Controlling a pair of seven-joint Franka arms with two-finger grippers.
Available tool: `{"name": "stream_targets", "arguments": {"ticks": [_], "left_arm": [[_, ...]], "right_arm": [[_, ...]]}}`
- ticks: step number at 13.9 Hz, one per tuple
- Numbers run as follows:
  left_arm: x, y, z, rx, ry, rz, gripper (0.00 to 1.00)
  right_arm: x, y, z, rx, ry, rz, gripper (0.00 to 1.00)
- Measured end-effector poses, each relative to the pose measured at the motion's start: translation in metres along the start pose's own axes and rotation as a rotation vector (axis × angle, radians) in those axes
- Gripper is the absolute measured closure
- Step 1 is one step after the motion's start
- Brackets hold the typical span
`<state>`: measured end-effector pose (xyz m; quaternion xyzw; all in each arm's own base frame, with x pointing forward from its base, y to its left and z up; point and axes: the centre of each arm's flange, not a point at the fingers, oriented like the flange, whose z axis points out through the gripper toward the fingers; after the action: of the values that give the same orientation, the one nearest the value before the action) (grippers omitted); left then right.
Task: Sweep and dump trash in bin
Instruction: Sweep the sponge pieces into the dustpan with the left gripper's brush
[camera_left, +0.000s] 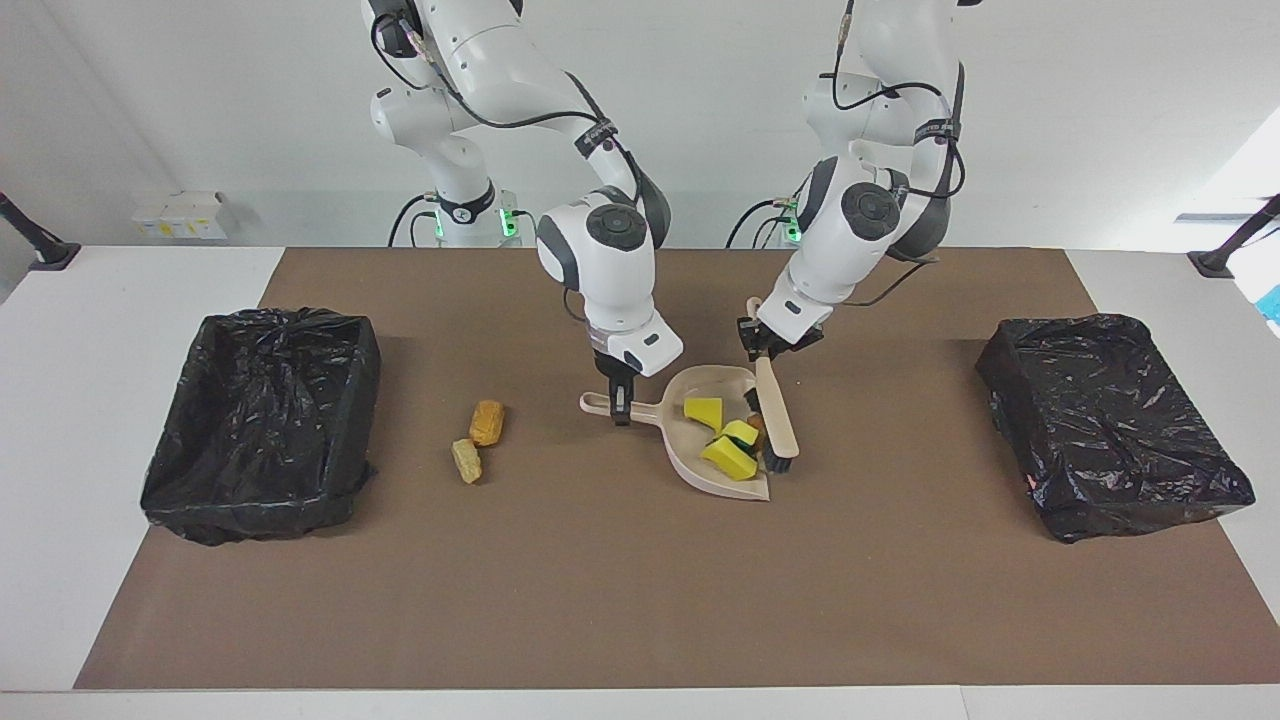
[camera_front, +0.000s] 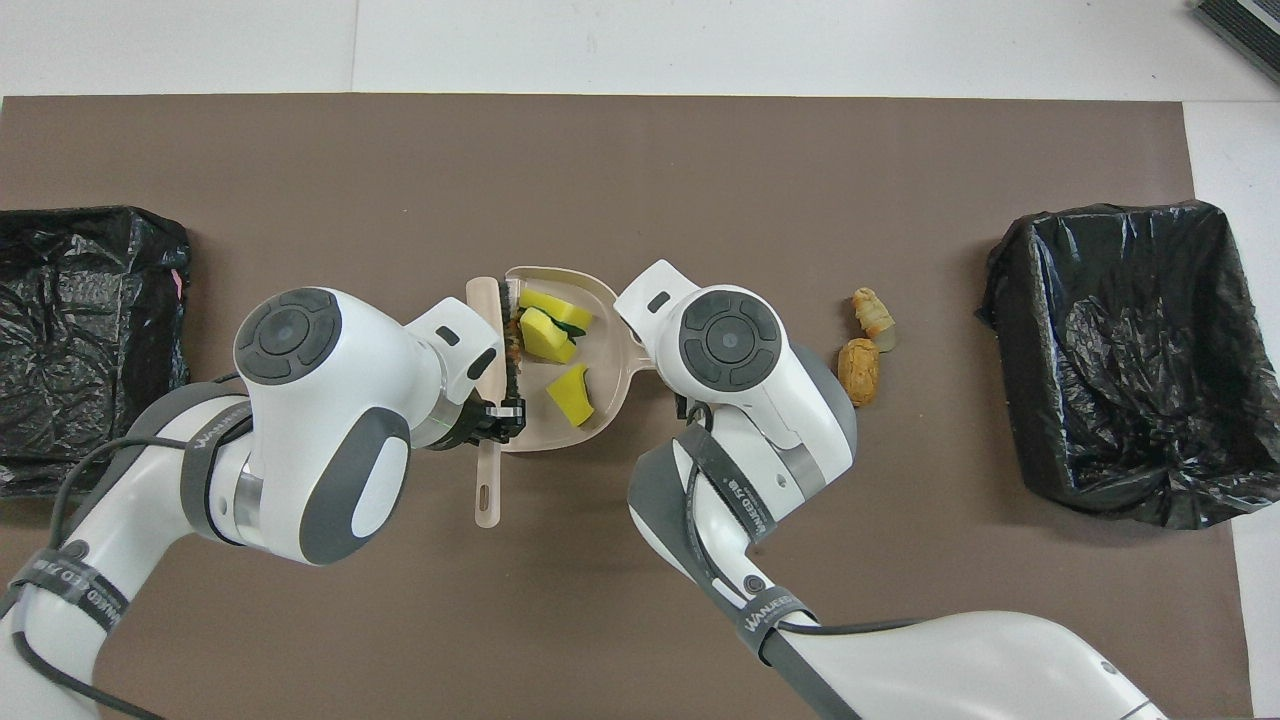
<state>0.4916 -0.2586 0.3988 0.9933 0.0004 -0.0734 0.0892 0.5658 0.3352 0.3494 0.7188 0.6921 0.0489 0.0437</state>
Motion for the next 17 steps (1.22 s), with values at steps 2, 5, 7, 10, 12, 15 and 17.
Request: {"name": "stream_targets", "arguments": {"ticks": [2,5,7,10,12,15,17], "left_arm": [[0.002,-0.007,-0.027,-0.005,-0.015,-0.014,0.74],[0.016,-0.053,-0.06,-0.018,-0.024,-0.055,0.74],[0.022,-0.074,-0.065,-0.023,-0.025,-0.052,0.74],[0.029,-0.093,-0.053,-0.025,-0.027,0.033,0.74],[0.027,-0.086,-0.02,-0.015,-0.034,0.076,0.74],[0.001,-0.035,0.023,0.013,-0.069,0.163,0.74],[-0.017,-0.002,0.027,0.025,-0.079,0.18,0.74]], "right_arm": [[0.002,-0.001,0.0,-0.001,0.002,-0.003,0.69],[0.002,-0.001,0.0,-0.001,0.001,-0.002,0.69],[0.002,-0.001,0.0,-0.001,0.001,-0.002,0.69],[0.001,0.0,0.001,0.001,0.003,0.006,0.69],[0.001,0.0,0.001,0.005,0.008,0.02,0.69],[-0.002,0.005,0.004,0.014,0.053,0.07,0.69],[-0.007,0.008,0.005,0.014,0.062,0.087,0.69]]}}
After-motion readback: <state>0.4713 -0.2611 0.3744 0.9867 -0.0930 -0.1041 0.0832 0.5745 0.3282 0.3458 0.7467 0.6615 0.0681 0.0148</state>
